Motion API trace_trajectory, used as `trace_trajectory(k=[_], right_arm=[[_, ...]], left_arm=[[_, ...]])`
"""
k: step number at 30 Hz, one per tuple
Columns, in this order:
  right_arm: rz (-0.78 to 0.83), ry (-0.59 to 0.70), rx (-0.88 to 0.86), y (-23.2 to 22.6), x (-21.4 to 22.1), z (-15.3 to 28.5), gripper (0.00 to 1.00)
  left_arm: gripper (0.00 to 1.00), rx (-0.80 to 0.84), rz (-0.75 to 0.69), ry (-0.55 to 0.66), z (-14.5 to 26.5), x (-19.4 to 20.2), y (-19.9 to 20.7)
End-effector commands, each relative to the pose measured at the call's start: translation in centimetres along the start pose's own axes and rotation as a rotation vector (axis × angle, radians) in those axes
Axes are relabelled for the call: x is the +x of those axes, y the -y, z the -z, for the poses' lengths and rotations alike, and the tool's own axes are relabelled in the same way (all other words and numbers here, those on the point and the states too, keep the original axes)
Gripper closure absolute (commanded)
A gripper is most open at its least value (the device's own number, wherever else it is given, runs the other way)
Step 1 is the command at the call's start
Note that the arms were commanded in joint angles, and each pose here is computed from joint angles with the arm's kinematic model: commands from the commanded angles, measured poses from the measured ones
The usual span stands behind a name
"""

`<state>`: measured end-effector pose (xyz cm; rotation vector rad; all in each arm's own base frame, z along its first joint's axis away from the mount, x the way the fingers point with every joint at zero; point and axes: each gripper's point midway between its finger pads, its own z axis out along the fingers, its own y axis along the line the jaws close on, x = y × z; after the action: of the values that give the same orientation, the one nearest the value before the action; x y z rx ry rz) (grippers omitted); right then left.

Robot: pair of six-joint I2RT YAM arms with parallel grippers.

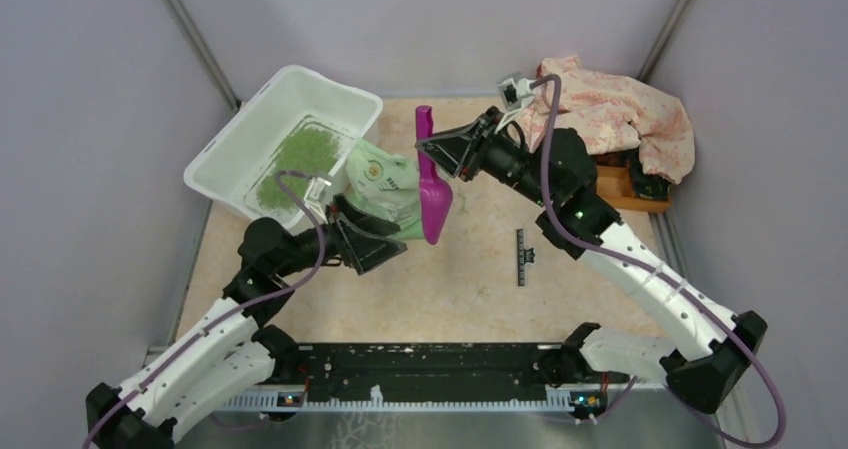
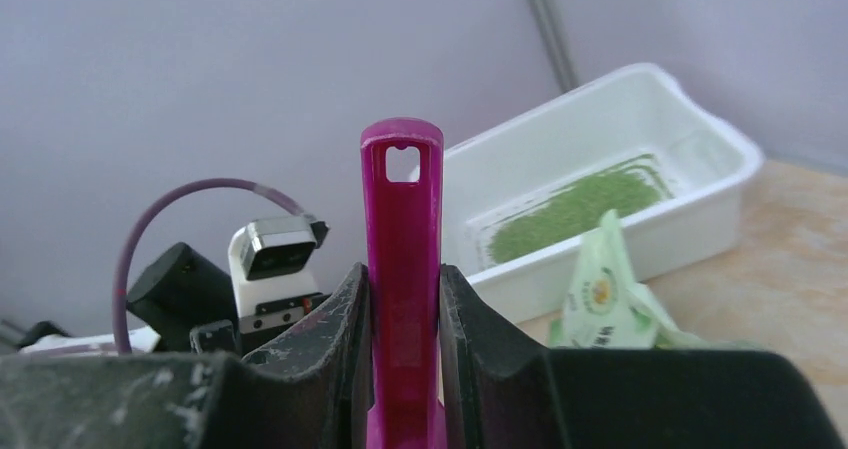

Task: Fill the litter box with clean litter
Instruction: Pick up the spatula from the center of the board.

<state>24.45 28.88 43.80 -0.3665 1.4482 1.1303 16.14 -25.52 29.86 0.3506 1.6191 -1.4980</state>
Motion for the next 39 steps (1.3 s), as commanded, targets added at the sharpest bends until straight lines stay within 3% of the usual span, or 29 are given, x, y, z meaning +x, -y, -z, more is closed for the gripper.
trace_trajectory(k=[1, 8, 17, 39], right_arm=[[-0.130, 0.069, -0.275, -4.8, -2.8, -1.2, 1.00], [-0.207, 0.074, -0.543, -7.9, -3.0, -0.9, 1.00], [-0.284, 0.111, -0.608, -8.2, -2.8, -0.4, 1.00], [-0.242, 0.075, -0.468, -5.6, -0.1, -0.4, 1.00]], left_arm=[[0.01, 0.227, -0.165, 0.058, -0.4, -2.0, 4.9], [0.01, 0.324, -0.137, 0.072, -0.4, -2.3, 6.5], [0.01, 0.327, -0.138, 0.139, -0.3, -3.6, 7.1], [0.01, 0.313, -0.131, 0.161, -3.4, -5.4, 7.5]])
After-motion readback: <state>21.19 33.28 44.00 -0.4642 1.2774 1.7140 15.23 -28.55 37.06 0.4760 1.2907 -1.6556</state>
